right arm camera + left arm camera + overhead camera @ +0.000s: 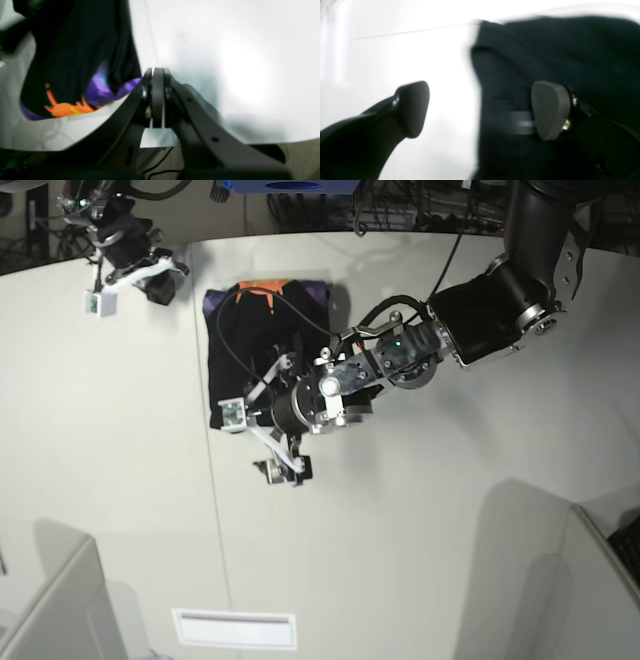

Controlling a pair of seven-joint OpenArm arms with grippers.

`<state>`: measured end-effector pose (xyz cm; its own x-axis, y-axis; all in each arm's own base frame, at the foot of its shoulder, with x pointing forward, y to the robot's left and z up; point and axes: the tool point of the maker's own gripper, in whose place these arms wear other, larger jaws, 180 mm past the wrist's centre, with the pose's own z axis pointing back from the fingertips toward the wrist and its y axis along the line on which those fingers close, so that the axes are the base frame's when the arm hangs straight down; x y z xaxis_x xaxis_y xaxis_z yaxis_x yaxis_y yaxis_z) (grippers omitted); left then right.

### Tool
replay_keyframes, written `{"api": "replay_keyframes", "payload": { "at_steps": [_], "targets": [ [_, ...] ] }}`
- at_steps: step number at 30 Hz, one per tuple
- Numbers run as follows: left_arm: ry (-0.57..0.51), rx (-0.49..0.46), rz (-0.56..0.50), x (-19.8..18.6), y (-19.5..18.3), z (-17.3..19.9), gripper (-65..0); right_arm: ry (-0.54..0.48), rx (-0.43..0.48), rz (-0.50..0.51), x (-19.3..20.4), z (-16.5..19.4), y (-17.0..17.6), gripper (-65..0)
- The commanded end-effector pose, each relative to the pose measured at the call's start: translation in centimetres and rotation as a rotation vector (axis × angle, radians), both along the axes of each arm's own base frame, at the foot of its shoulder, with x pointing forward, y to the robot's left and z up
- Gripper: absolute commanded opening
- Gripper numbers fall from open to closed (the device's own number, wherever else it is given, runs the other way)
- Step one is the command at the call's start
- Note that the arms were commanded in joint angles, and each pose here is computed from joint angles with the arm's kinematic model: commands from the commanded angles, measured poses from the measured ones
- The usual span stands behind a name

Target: Fold the T-shirt properly

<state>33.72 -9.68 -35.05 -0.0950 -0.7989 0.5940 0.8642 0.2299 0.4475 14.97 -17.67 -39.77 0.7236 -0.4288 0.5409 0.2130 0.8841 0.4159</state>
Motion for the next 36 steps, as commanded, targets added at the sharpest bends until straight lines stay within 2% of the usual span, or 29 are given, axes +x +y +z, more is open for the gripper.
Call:
{"api": "replay_keyframes", "payload": {
  "at_steps": [1, 3, 5, 6, 9, 10, 13, 17, 22, 27, 36],
  "targets": [
    [-0.051, -0.096, 0.003, 0.9, -1.1, 3.3, -4.6, -0.042, -0.011, -0.016, 0.4, 1.1, -0.8, -65.0],
    [-0.058, -0.184, 0.066, 1.2, 0.0, 5.4, -9.9, -0.046, -0.03, -0.042, 0.3, 1.3, -1.9, -65.0],
    [-0.063, -0.253, 0.131, 0.9, 2.0, 6.7, -20.7, -0.046, -0.056, -0.075, 0.0, 1.5, -3.4, -65.0],
    [-0.071, -0.284, 0.157, 0.7, 2.9, 7.5, -28.6, -0.044, -0.073, -0.097, -0.3, 1.6, -4.3, -65.0],
    [-0.078, -0.337, 0.229, -0.7, 5.9, 8.5, -59.9, -0.048, -0.126, -0.138, -1.1, 2.2, -6.9, -65.0],
    [-0.08, -0.343, 0.252, -1.1, 7.1, 8.6, -65.0, -0.052, -0.148, -0.136, -1.5, 2.5, -7.7, -65.0],
    [-0.054, -0.332, 0.337, -2.2, 10.3, 7.3, -65.0, -0.063, -0.217, -0.142, -2.6, 3.6, -9.9, -65.0],
    [0.06, -0.258, 0.445, -5.6, 14.5, 2.6, -65.0, -0.007, -0.281, -0.174, -5.8, 4.1, -12.3, -65.0],
    [0.212, -0.172, 0.497, -11.5, 17.1, -1.9, -65.0, 0.094, -0.288, -0.152, -9.4, 3.3, -12.1, -65.0],
    [0.334, -0.101, 0.505, -17.2, 18.6, -4.4, -65.0, 0.19, -0.287, -0.135, -12.8, 2.8, -11.8, -65.0],
    [0.577, -0.002, 0.5, -28.0, 19.7, -7.1, -65.0, 0.55, -0.192, -0.046, -20.5, 0.9, -9.7, -65.0]
  ]
}}
